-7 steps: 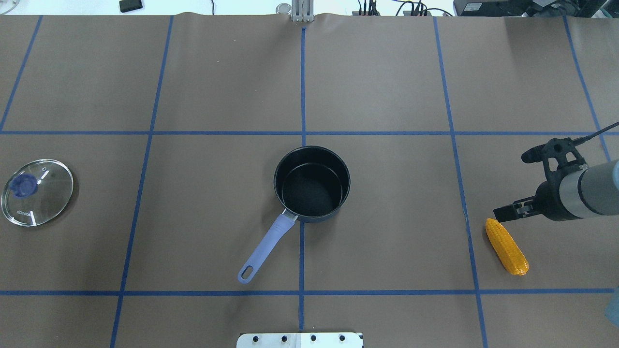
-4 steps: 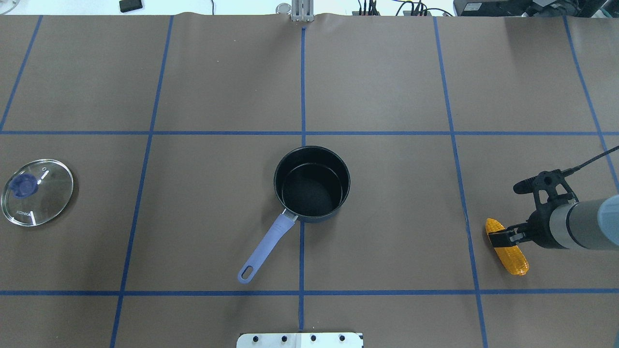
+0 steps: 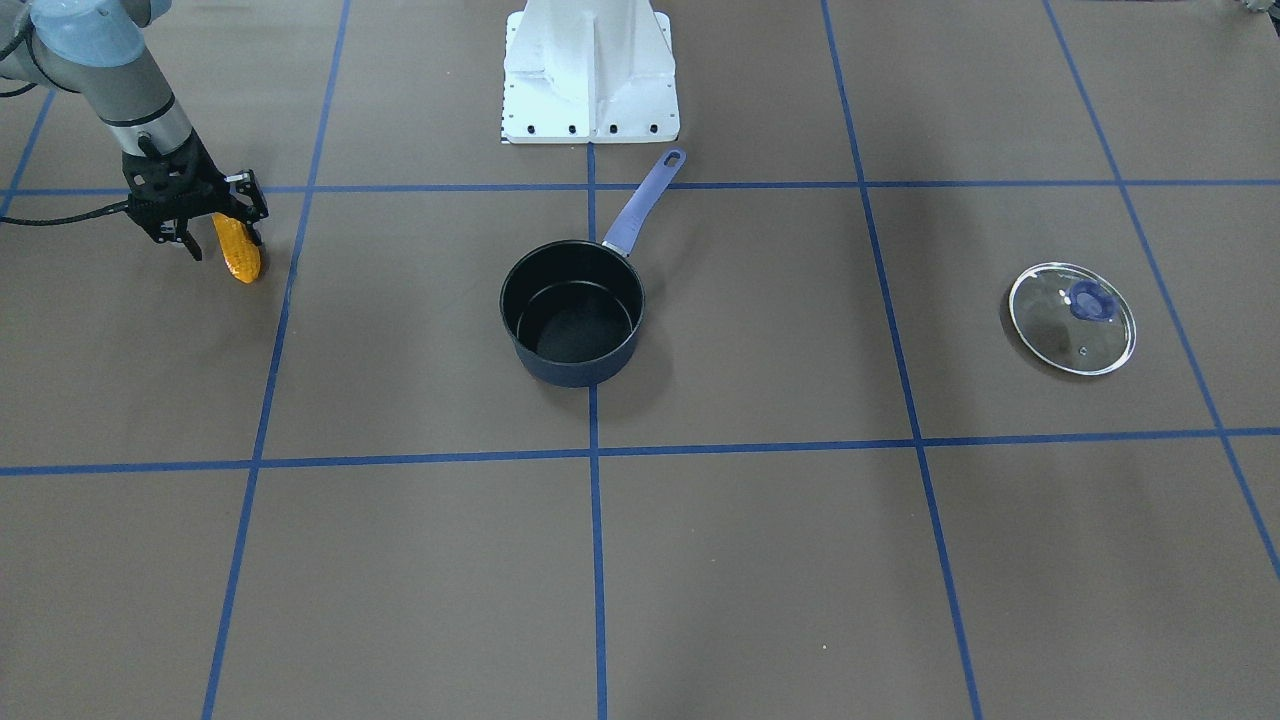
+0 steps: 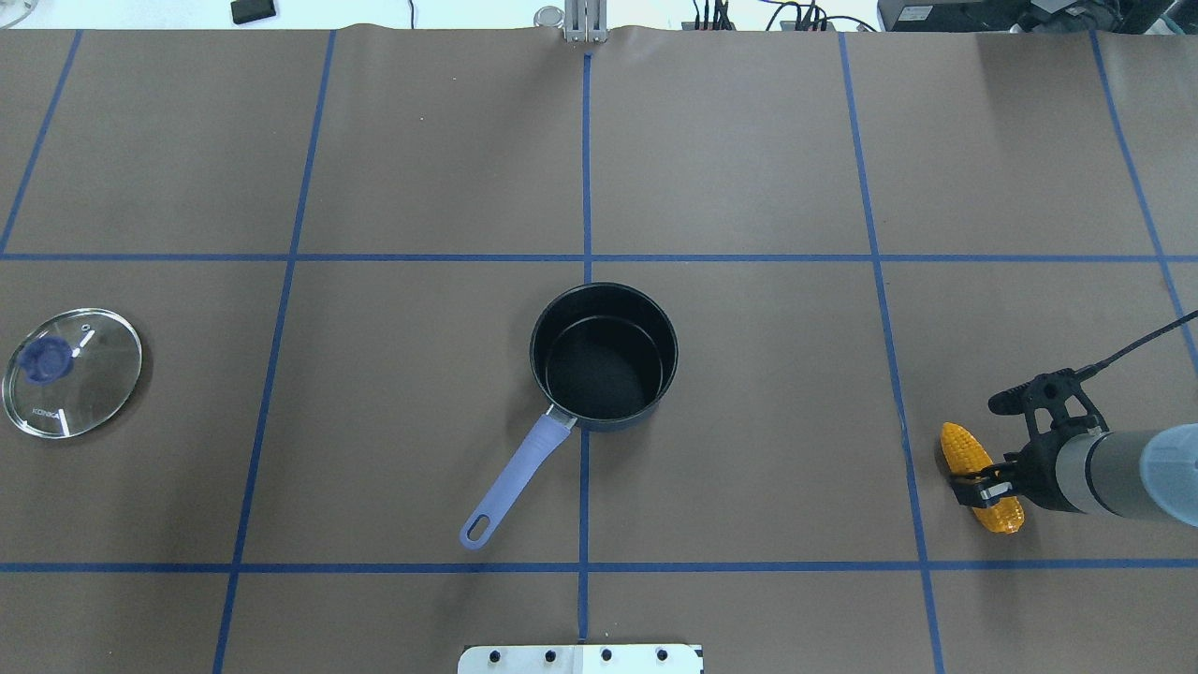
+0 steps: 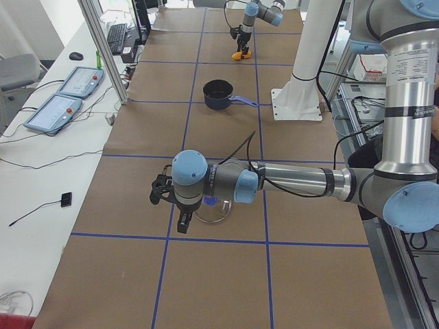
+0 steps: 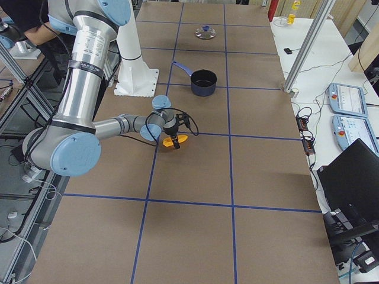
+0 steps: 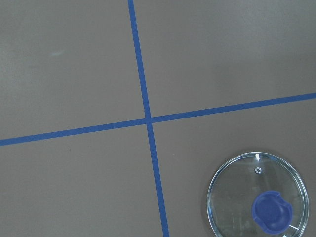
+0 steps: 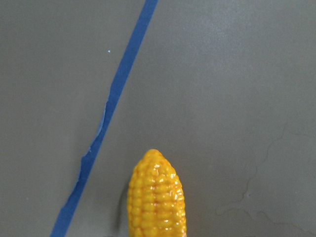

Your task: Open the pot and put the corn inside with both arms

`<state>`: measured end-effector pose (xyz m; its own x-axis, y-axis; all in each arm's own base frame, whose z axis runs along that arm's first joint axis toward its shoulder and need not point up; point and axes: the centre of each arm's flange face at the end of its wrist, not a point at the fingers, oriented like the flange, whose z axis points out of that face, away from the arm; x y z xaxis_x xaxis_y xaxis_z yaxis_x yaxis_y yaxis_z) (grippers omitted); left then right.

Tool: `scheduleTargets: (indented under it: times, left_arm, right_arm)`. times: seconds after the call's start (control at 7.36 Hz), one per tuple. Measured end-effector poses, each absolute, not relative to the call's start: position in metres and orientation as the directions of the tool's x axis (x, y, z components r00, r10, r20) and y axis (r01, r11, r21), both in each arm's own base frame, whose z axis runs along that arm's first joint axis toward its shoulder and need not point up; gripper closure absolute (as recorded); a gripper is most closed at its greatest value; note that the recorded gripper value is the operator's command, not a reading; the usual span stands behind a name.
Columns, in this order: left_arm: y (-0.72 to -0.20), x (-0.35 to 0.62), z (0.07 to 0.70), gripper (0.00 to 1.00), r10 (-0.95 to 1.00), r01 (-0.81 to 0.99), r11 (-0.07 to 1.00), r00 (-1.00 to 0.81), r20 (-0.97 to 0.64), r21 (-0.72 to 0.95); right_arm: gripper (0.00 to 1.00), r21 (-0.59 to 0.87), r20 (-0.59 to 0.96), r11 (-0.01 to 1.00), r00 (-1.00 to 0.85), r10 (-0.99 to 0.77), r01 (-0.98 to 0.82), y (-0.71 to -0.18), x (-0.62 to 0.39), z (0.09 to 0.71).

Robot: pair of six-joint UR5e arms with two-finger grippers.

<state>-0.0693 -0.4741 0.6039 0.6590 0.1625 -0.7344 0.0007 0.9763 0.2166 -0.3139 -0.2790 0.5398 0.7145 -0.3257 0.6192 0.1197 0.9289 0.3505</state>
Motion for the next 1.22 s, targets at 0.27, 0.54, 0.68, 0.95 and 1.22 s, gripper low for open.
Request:
scheduleTargets:
  times: [0.27,0.54,0.68,0.95,1.22]
  left_arm:
    - [-0.472,-0.069,0.607,0.02,0.171,0.001,0.974,0.659,-0.732,0.228]
    - [-0.472,-0.069,0.607,0.02,0.174,0.001,0.973,0.659,-0.732,0.231]
    - [-0.472,-0.069,0.607,0.02,0.174,0.001,0.973,0.659,-0.732,0.232]
    - [-0.472,-0.069,0.607,0.02,0.173,0.002,0.973,0.659,-0.732,0.231]
    - [-0.468,-0.069,0.611,0.02,0.161,0.004,0.976,0.659,-0.735,0.218]
  right_arm:
    - [1.00,0.359,0.639,0.926,0.693,-0.335,0.116,-0.277,-0.315,0.527]
    - [1.00,0.375,0.664,0.921,0.663,-0.346,0.105,-0.276,-0.315,0.504]
    - [1.00,0.387,0.680,0.917,0.642,-0.353,0.095,-0.278,-0.318,0.489]
    - [1.00,0.420,0.714,0.907,0.604,-0.353,0.033,-0.306,-0.339,0.455]
    - [1.00,0.429,0.736,0.903,0.593,-0.327,-0.034,-0.349,-0.370,0.427]
